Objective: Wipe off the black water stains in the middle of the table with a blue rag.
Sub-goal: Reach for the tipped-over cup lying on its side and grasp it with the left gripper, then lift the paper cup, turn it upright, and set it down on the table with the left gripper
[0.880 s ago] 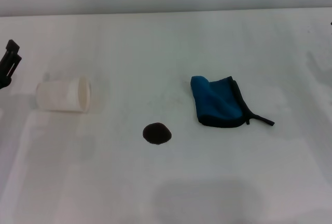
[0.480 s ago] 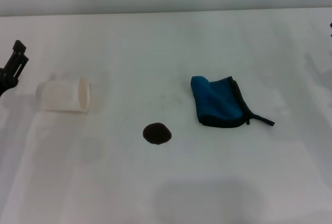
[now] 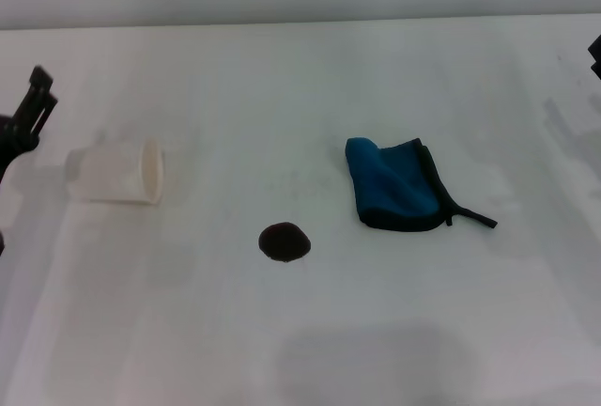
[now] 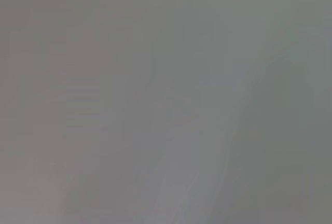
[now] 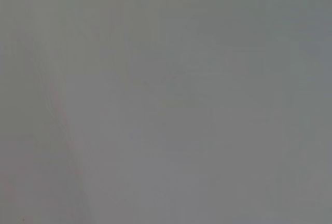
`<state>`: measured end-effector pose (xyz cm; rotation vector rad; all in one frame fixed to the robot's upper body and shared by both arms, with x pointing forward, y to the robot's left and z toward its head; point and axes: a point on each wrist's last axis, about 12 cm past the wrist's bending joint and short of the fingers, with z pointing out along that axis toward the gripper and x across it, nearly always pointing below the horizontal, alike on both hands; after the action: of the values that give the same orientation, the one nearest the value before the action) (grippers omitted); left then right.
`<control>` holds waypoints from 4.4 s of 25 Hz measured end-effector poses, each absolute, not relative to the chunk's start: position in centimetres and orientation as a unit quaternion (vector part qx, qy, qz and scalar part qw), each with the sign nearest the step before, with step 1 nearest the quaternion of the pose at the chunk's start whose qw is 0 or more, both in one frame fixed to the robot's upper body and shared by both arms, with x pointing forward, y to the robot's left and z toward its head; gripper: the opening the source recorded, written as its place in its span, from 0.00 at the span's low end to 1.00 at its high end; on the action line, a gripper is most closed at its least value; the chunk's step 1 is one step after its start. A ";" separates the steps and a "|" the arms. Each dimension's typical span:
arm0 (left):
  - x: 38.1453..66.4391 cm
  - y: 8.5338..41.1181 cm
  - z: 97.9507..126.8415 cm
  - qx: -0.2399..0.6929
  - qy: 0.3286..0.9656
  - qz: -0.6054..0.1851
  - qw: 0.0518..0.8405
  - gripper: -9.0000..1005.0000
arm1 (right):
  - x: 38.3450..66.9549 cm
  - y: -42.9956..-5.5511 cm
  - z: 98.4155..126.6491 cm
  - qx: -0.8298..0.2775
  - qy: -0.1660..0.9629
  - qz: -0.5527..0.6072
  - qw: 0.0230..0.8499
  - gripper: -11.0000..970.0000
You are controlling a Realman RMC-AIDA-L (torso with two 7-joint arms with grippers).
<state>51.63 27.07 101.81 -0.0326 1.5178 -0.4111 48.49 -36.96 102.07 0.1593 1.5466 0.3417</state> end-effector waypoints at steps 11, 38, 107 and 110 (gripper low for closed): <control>59.5 28.3 107.8 0.113 0.707 -0.314 0.623 0.86 | 49.4 -37.0 102.4 0.074 0.694 0.152 0.700 0.83; 64.4 30.0 123.2 0.574 0.739 -0.204 0.288 0.86 | 50.9 -36.8 102.8 0.087 0.696 0.165 0.693 0.83; 64.9 21.7 111.4 0.696 0.699 -0.031 0.159 0.85 | 50.7 -36.9 102.1 0.118 0.708 0.174 0.674 0.82; 64.9 21.6 111.2 0.694 0.701 -0.034 0.159 0.84 | 50.6 -37.0 102.0 0.119 0.709 0.173 0.673 0.82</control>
<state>64.86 21.65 111.25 1.9845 2.0033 -0.0972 50.58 -36.99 102.04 0.2680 1.5957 0.3896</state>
